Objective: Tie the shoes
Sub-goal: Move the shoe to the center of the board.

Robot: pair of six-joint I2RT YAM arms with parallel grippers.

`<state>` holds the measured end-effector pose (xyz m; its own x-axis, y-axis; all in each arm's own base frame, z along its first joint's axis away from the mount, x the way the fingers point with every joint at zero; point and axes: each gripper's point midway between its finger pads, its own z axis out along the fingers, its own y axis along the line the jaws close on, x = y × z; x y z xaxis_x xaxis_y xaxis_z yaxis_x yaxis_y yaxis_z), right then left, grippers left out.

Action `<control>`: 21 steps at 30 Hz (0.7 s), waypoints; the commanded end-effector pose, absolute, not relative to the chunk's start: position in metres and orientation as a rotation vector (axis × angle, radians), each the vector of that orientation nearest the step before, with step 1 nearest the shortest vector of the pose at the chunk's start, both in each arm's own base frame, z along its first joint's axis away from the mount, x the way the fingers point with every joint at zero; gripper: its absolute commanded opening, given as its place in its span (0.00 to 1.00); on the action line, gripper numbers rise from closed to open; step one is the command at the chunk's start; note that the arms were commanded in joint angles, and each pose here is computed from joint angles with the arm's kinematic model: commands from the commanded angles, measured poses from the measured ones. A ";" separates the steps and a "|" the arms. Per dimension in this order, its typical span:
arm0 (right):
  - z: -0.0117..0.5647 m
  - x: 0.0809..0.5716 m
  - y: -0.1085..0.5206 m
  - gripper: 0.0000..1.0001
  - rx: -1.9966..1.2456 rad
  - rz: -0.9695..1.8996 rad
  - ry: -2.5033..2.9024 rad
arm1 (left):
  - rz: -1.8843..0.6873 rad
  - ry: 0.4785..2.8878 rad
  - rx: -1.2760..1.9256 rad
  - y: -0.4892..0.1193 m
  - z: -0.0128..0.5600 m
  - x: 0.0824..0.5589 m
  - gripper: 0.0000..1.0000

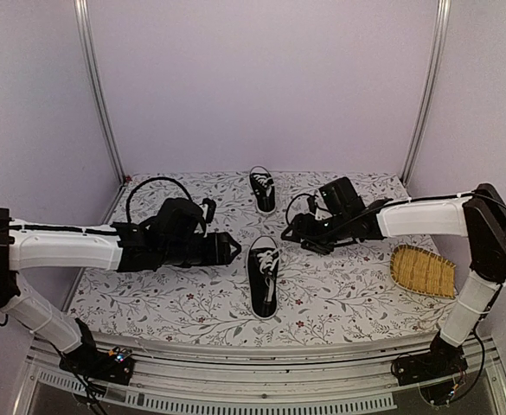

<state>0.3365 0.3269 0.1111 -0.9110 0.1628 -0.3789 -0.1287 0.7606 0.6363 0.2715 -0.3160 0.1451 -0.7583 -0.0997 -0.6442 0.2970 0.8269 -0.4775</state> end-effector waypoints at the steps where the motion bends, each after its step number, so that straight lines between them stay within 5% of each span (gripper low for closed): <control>1: 0.094 0.342 0.350 0.74 0.030 1.087 2.554 | -0.825 2.286 0.167 -0.344 0.153 0.277 0.65; 14: 0.062 0.347 0.359 0.75 0.121 1.143 2.598 | -0.882 2.336 0.089 -0.343 0.128 0.267 0.61; 21: 0.062 0.346 0.362 0.54 0.139 1.160 2.619 | -0.889 2.325 0.078 -0.339 0.132 0.258 0.61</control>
